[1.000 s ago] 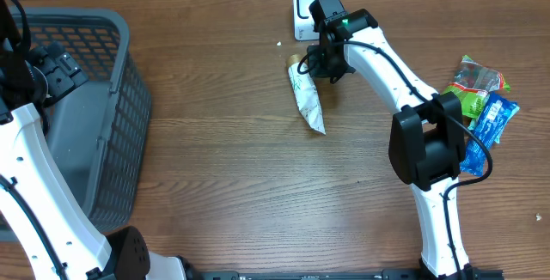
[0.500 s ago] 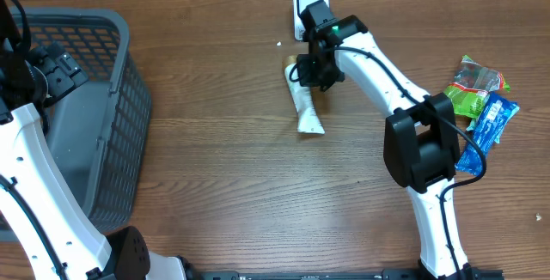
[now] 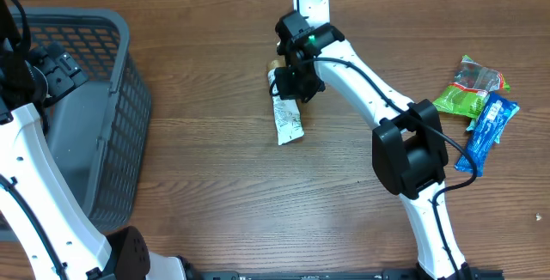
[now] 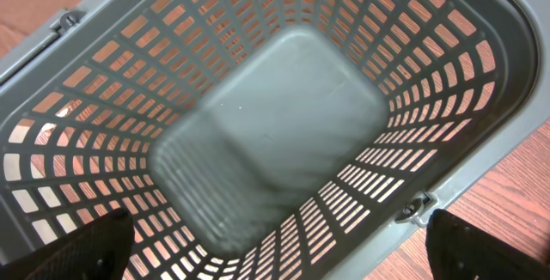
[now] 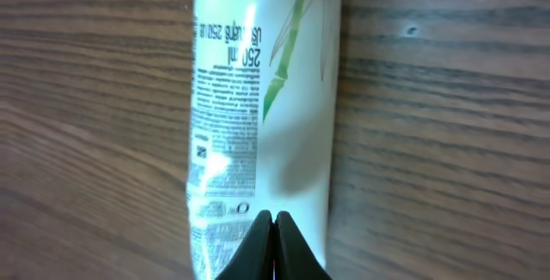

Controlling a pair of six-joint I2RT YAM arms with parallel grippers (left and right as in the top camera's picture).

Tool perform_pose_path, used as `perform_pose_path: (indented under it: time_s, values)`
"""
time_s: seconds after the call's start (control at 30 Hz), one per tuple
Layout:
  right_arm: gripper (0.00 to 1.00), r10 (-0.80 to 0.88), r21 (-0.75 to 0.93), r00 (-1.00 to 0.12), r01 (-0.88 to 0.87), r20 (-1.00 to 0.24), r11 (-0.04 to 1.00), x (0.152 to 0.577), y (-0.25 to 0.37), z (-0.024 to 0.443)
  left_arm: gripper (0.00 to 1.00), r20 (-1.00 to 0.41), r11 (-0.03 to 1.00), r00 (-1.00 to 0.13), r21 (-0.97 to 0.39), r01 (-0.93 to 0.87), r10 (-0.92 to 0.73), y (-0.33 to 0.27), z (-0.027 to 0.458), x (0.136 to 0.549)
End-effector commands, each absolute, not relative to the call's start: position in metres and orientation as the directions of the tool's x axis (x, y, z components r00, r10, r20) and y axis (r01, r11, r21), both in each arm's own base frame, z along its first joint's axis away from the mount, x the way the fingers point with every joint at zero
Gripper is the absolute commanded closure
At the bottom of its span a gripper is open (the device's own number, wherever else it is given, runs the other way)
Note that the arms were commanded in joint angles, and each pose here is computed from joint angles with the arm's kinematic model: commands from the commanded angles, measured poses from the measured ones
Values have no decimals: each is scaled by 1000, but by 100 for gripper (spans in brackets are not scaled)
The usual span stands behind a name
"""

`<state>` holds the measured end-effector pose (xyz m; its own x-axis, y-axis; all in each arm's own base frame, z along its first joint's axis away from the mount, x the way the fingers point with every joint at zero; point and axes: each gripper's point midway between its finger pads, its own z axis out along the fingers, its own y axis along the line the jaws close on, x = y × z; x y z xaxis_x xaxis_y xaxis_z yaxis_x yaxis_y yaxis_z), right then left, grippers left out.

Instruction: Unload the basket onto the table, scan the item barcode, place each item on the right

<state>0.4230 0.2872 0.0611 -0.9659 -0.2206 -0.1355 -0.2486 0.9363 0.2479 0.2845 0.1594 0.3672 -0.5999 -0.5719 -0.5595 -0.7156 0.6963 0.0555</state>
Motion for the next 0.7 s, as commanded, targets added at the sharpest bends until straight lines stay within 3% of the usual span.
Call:
perform_pose_path:
  time_s: [0.0, 0.27, 0.67]
  values:
    - [96, -256, 295, -944, -310, -206, 904, 435, 295, 93, 0, -561, 692, -601, 69, -719, -569, 162, 367, 284]
    - [96, -436, 456, -875, -483, -213, 748, 408, 326, 96, 0, -561, 692, -601, 69, -719, -569, 162, 367, 284]
    - [96, -380, 547, -915, -388, -134, 742, 397, 325, 34, 0, -561, 692, -601, 69, -719, -569, 162, 367, 284]
